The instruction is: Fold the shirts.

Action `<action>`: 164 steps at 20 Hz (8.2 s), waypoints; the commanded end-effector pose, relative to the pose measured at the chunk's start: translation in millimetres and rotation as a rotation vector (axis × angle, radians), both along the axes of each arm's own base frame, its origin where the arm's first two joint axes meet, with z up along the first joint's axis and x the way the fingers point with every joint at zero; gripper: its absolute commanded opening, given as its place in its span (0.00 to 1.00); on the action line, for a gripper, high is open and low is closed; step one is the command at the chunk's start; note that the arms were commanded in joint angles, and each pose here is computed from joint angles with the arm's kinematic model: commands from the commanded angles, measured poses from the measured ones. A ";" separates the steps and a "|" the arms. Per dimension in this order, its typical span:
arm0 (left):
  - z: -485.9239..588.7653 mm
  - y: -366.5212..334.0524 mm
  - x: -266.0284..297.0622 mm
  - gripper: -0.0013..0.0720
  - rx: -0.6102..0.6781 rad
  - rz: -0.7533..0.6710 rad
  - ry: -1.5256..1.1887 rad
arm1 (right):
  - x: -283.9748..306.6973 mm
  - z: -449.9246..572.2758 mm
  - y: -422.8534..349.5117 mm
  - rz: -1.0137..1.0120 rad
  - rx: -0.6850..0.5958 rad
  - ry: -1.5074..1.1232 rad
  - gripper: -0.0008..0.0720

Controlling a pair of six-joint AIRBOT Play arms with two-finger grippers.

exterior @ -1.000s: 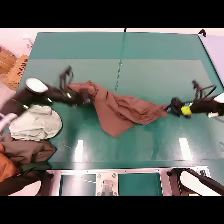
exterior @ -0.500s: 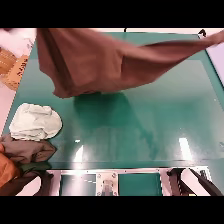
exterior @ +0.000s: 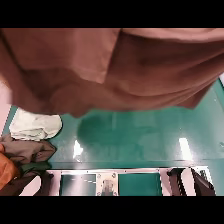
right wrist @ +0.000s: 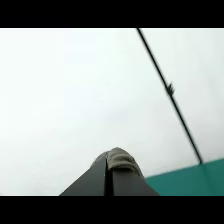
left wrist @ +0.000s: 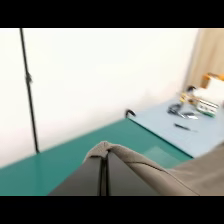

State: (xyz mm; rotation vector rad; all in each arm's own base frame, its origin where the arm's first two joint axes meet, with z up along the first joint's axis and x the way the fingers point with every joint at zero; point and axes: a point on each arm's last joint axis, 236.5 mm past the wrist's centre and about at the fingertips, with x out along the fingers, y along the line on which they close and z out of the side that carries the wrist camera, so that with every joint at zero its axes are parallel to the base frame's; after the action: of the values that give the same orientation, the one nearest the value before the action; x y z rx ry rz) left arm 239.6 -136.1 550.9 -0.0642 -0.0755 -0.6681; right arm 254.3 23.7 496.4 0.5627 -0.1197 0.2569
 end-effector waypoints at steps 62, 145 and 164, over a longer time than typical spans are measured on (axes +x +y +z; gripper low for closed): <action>-367.5 -19.5 166.0 0.04 0.148 -0.162 0.998 | 103.0 -389.5 -83.5 0.150 0.186 1.049 0.03; -578.0 17.8 22.1 0.77 0.317 0.044 1.615 | -46.1 -545.2 -133.3 -0.243 0.281 1.570 0.32; -646.9 -56.9 -32.4 0.50 -0.309 -0.056 1.694 | -6.2 -603.5 -55.5 -0.069 0.509 1.462 0.34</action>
State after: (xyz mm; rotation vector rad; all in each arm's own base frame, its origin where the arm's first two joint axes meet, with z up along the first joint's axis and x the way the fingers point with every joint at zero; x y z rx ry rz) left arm 206.5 -185.6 -100.5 -0.8536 1.4901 -0.4441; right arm 240.7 -36.2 -106.2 1.1270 1.2525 -0.3377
